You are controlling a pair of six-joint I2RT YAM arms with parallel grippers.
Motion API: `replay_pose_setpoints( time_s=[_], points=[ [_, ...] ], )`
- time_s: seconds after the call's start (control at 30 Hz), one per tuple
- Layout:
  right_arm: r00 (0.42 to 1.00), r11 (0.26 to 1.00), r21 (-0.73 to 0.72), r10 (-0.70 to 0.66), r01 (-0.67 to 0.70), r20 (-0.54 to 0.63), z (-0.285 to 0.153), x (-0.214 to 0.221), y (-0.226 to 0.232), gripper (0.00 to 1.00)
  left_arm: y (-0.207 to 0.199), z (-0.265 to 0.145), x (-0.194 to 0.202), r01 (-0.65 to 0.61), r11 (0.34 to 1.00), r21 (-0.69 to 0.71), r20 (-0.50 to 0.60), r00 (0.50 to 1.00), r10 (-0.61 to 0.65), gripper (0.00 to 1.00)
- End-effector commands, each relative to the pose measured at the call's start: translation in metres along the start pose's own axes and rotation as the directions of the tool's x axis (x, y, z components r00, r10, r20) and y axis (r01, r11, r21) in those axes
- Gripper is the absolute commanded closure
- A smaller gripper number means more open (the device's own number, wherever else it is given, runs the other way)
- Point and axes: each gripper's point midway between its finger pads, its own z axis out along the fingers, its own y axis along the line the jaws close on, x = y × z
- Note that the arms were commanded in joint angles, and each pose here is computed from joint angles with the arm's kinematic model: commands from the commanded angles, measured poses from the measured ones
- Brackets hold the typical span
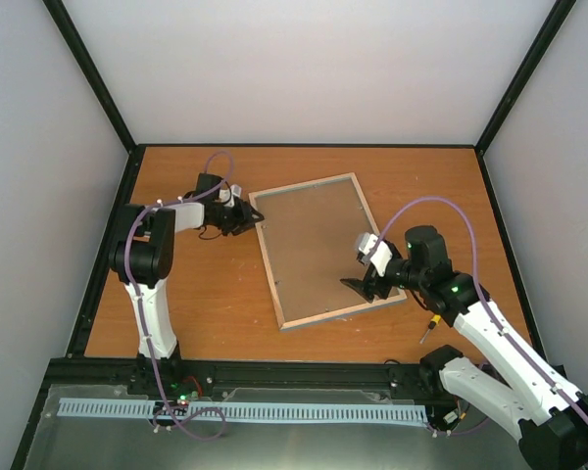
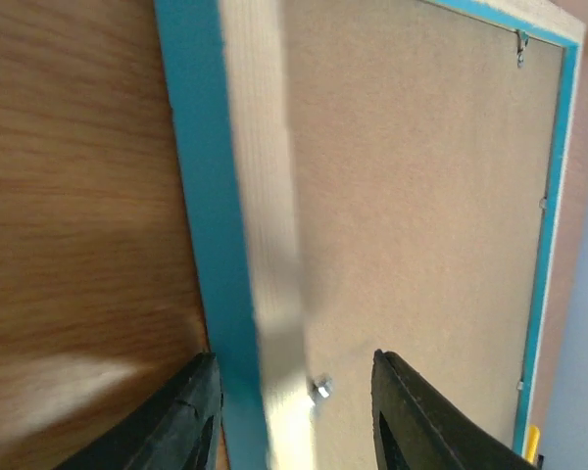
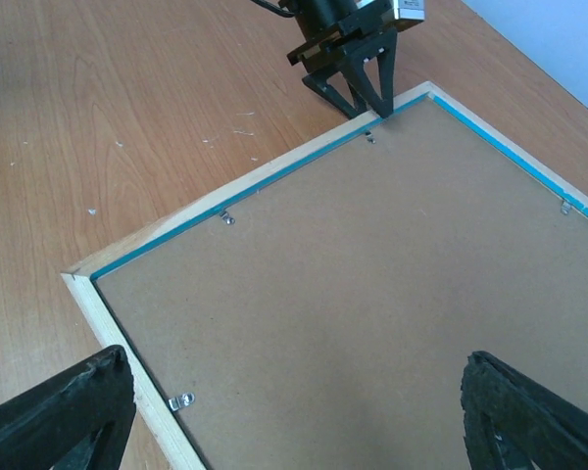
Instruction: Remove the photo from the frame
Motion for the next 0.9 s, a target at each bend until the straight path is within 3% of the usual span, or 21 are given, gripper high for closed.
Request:
replay_pose_setpoints(
  time_s=[0.0, 0.17, 0.3, 0.33, 0.37, 0.4, 0.5, 0.67, 0.77, 0.87],
  points=[
    [1.000, 1.000, 0.012, -0.004, 0.004, 0.012, -0.001, 0.001, -0.003, 0.11, -0.009, -0.023, -0.020, -0.062, 0.996, -0.067, 0.086, 0.994, 0.067, 0.57],
    [1.000, 0.998, 0.064, 0.013, -0.013, -0.005, 0.001, 0.005, -0.016, 0.10, -0.023, -0.049, -0.022, -0.113, 0.988, -0.104, 0.137, 0.982, 0.127, 0.55],
    [0.999, 0.980, 0.195, 0.037, -0.032, -0.021, -0.002, 0.011, -0.043, 0.01, -0.050, -0.081, -0.016, -0.168, 0.981, -0.098, 0.197, 0.963, 0.185, 0.47],
    [0.998, 0.974, 0.223, 0.052, -0.047, -0.017, -0.003, 0.013, -0.050, 0.00, -0.061, -0.089, -0.011, -0.200, 0.976, -0.086, 0.201, 0.956, 0.214, 0.38],
    [0.997, 0.966, 0.249, 0.073, -0.069, -0.008, -0.004, 0.015, -0.057, 0.00, -0.074, -0.096, -0.003, -0.238, 0.970, -0.058, 0.201, 0.949, 0.245, 0.09],
    [0.996, 0.963, 0.257, 0.090, -0.085, -0.005, -0.006, 0.016, -0.060, 0.00, -0.094, -0.104, 0.008, -0.294, 0.956, -0.001, 0.197, 0.937, 0.289, 0.01],
    [0.989, 0.943, 0.308, 0.144, -0.128, -0.030, -0.010, 0.023, -0.077, 0.00, -0.133, -0.125, 0.035, -0.435, 0.900, 0.030, 0.228, 0.880, 0.417, 0.00],
    [0.956, 0.910, 0.395, 0.219, -0.127, -0.197, -0.008, 0.051, -0.105, 0.00, -0.166, -0.160, 0.062, -0.594, 0.804, -0.010, 0.272, 0.772, 0.574, 0.00],
    [0.925, 0.906, 0.401, 0.262, -0.138, -0.274, -0.006, 0.069, -0.115, 0.00, -0.164, -0.182, 0.061, -0.634, 0.764, -0.119, 0.349, 0.694, 0.630, 0.00],
    [0.894, 0.904, 0.405, 0.287, -0.135, -0.344, -0.008, 0.090, -0.128, 0.00, -0.148, -0.195, 0.057, -0.603, 0.768, -0.217, 0.439, 0.643, 0.628, 0.00]
  ],
)
